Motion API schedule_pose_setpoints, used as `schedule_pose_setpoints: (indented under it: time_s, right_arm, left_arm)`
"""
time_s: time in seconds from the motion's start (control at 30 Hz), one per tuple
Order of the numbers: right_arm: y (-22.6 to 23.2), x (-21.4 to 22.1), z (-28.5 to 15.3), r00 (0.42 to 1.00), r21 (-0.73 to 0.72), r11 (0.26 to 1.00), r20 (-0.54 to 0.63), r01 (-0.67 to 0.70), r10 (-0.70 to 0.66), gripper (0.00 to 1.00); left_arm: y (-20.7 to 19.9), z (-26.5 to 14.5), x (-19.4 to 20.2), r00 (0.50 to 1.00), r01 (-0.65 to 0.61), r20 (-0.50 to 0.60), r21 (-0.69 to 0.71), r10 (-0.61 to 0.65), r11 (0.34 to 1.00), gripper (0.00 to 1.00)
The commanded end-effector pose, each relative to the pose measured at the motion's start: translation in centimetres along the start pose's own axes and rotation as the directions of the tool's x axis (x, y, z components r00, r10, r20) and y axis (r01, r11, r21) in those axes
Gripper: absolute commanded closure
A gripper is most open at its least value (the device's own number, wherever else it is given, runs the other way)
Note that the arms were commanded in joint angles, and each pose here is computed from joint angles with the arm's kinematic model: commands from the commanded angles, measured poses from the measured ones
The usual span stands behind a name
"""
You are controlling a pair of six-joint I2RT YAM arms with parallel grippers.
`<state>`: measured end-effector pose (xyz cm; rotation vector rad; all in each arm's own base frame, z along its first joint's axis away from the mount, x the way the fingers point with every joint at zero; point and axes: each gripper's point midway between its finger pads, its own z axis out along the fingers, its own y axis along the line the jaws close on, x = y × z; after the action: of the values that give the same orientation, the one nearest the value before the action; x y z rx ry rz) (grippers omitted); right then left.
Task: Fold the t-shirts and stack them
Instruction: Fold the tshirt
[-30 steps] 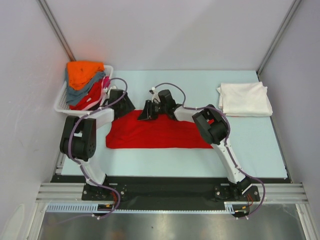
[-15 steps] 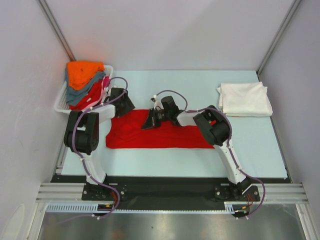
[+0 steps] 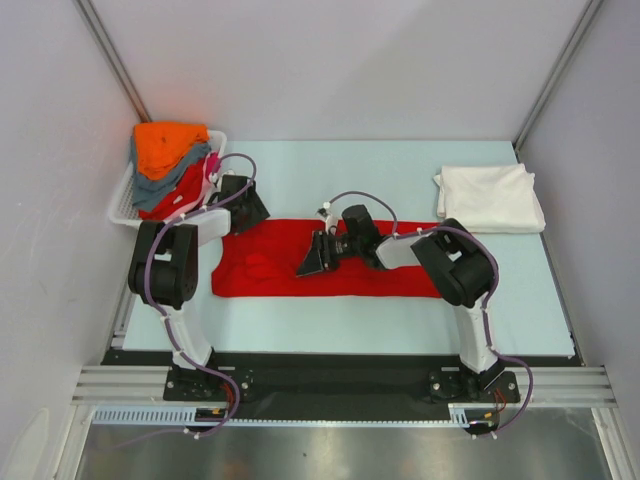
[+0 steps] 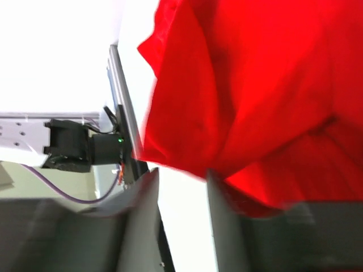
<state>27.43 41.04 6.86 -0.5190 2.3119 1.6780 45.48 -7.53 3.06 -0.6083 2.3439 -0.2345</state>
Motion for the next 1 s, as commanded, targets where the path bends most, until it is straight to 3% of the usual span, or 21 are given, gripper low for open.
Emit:
schedule_pose_setpoints:
  time_s: [0.0, 0.1, 0.27, 0.6, 0.8, 0.97]
  right_arm:
    - [1.5, 0.0, -0.8, 0.998, 0.002, 0.998, 0.01, 0.064, -0.064, 0.52]
    - [1.4, -0.3, -1.1, 0.996, 0.032, 0.996, 0.024, 0.082, -0.083, 0.36]
    - [1.2, -1.5, -0.8, 0.99, 0.101, 0.986, 0.039, 0.132, -0.137, 0.34]
    - [2.5, -0.6, 1.8, 0.932, 0.304, 0.882, -0.071, 0.36, -0.356, 0.45]
    - [2.0, -1.3, 2.0, 0.856, 0.526, 0.702, -0.106, 0.48, -0.506, 0.5]
    - [2.3, -1.0, 2.7, 0.842, 0.512, 0.696, -0.11, 0.503, -0.527, 0.53]
  left_arm:
    - [0.2, 0.0, -1.5, 1.0, -0.016, 0.026, -0.009, 0.017, 1.0, 0.32]
    - [-0.1, -0.4, -1.8, 0.999, -0.024, 0.035, 0.005, 0.024, 1.0, 0.32]
    - [-1.0, -2.1, -2.5, 0.998, -0.05, 0.049, 0.048, 0.048, 0.998, 0.31]
    - [-0.8, -7.2, -3.1, 0.993, 0.002, 0.116, 0.081, -0.011, 0.997, 0.27]
    - [0.8, -8.9, -2.8, 0.984, 0.044, 0.167, 0.074, -0.056, 0.996, 0.22]
    - [-0.7, -7.9, -2.1, 0.994, 0.045, 0.093, 0.136, -0.058, 0.99, 0.24]
